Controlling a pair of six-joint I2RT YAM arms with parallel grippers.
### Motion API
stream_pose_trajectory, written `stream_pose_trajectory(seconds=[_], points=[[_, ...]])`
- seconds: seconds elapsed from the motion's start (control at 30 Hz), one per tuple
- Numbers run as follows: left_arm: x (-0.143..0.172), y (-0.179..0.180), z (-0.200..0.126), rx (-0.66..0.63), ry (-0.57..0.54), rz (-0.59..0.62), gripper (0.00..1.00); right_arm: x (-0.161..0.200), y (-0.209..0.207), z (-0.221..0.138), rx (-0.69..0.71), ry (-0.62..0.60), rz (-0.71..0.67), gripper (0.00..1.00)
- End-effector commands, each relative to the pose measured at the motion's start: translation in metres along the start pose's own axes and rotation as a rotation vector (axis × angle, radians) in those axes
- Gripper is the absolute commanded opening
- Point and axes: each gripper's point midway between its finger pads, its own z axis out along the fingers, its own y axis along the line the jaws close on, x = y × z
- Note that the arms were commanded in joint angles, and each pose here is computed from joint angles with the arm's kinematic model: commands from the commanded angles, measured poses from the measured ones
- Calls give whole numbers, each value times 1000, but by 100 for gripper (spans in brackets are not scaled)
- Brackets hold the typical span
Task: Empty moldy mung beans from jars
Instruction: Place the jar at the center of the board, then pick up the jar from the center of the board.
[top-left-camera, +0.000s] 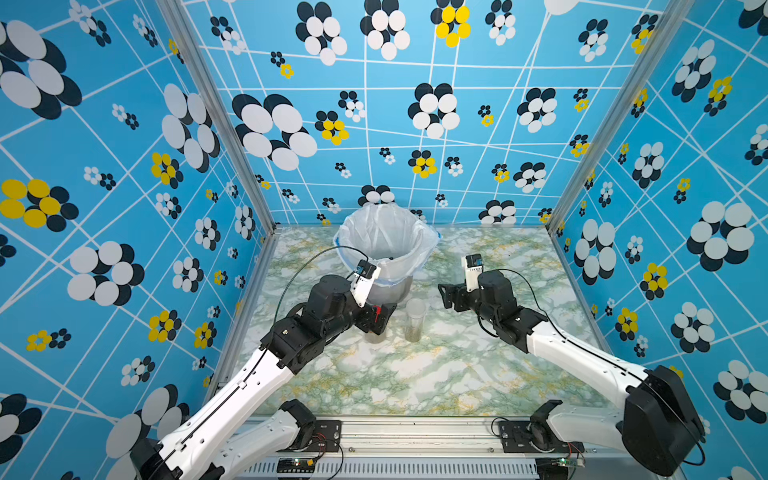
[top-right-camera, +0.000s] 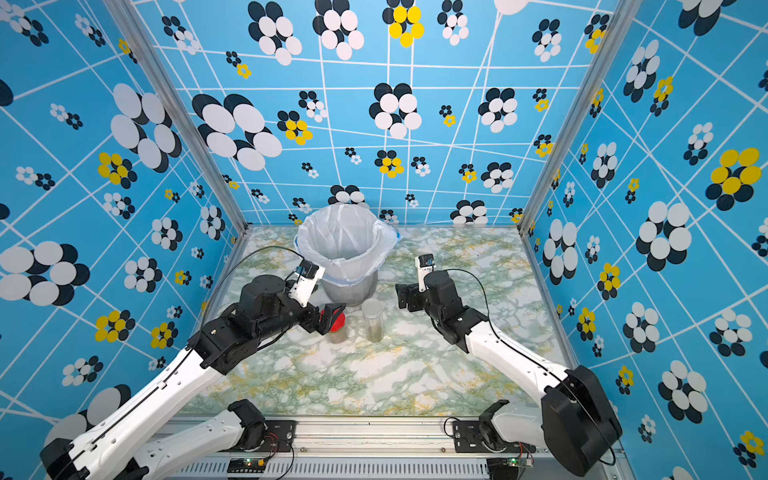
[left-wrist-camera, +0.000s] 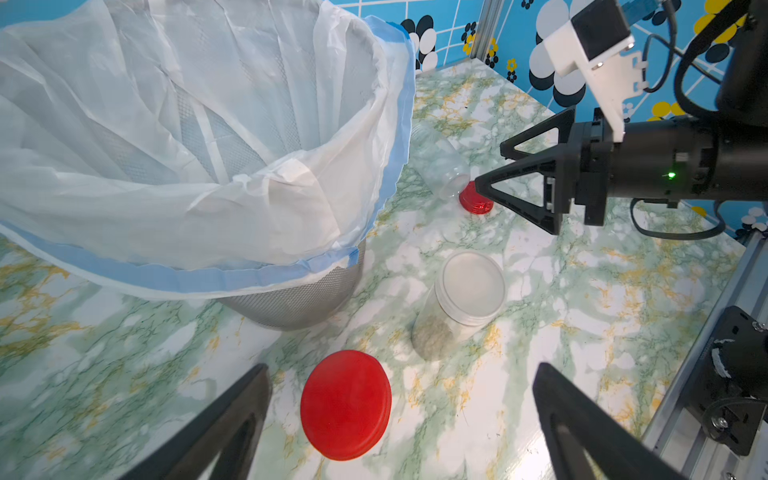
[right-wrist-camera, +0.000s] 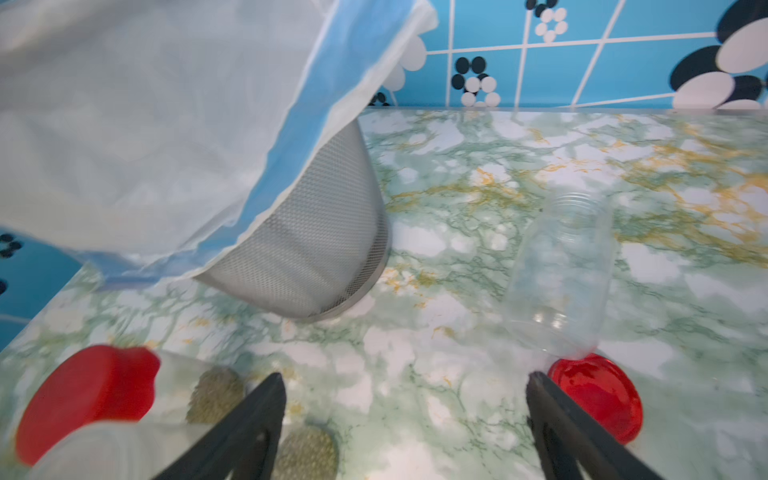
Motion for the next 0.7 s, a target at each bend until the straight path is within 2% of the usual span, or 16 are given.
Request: stream_pose_trajectory(seconds=[0.0, 0.1, 0.3, 0.5, 0.67], points=[[16, -11, 2, 62, 31, 29, 99, 21, 45, -6, -235, 72, -114, 94], [29, -12, 5, 68, 74, 33, 99, 23, 67, -14, -329, 70, -144, 94], [43, -13, 11, 81, 104, 42, 99, 24, 82, -37, -413, 29, -148, 94], [46, -10, 18, 64, 133, 45, 100, 24, 94, -49, -450, 13, -140, 96], [47, -8, 21, 56, 123, 27, 100, 29, 95, -34, -428, 35, -135, 96]])
